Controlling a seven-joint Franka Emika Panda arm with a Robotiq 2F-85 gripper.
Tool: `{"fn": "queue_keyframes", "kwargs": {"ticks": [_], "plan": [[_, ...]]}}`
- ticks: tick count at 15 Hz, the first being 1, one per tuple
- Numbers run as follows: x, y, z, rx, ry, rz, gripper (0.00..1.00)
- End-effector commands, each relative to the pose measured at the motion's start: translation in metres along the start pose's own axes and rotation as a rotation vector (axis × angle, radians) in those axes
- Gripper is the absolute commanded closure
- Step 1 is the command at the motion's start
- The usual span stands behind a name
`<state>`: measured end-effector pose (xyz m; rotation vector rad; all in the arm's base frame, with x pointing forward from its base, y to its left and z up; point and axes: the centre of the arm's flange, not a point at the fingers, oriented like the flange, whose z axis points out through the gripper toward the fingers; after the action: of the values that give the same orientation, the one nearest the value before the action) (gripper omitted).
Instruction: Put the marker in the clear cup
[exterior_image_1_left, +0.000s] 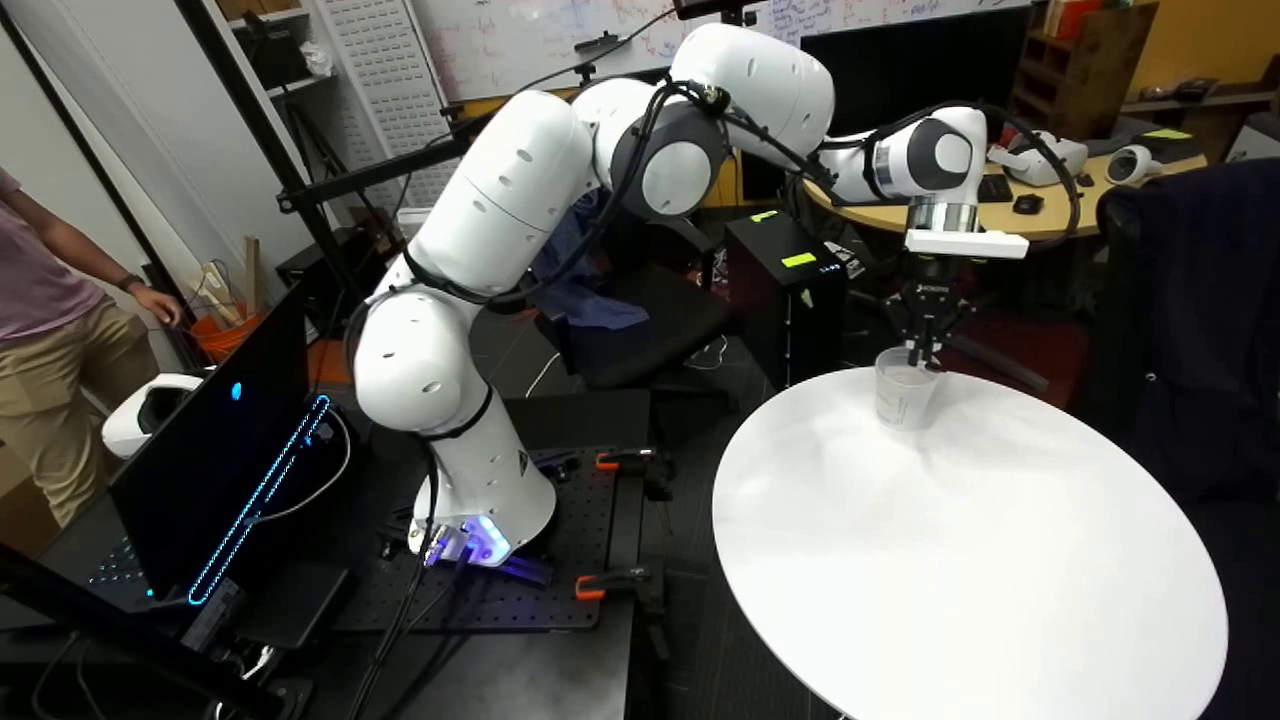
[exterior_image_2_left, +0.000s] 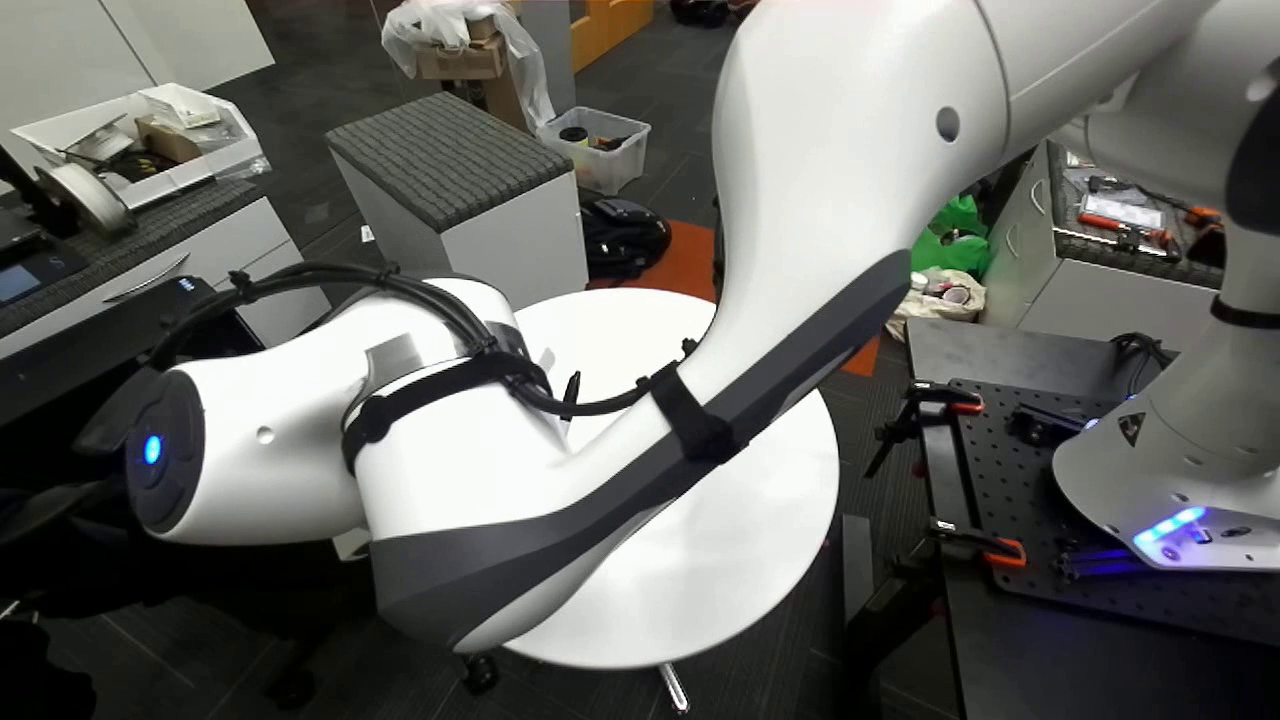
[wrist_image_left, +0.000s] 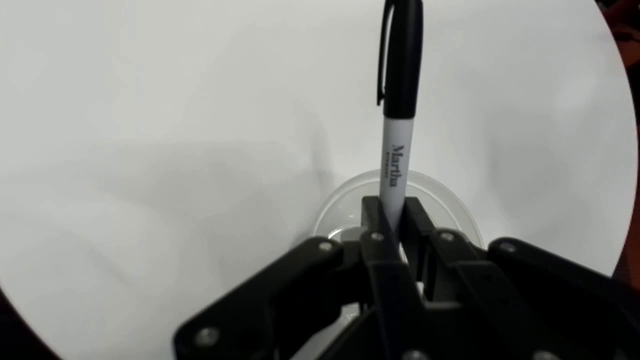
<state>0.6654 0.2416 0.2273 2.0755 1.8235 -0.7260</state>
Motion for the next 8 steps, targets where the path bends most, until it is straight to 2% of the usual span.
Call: {"fn": "queue_keyframes", "kwargs": {"ticks": [1, 5, 6, 7, 8], "plan": [[0.009, 0.011, -0.011, 0.008, -0.038, -0.031, 0.97], [0.016, 0.013, -0.011, 0.012, -0.042, -0.046, 0.97], [0.017, 0.014, -0.01, 0.014, -0.045, -0.047, 0.62], [0.018, 0.014, -0.01, 0.015, -0.048, -0.053, 0.61], [0.019, 0.015, -0.01, 0.015, -0.051, -0.06, 0.54]]}}
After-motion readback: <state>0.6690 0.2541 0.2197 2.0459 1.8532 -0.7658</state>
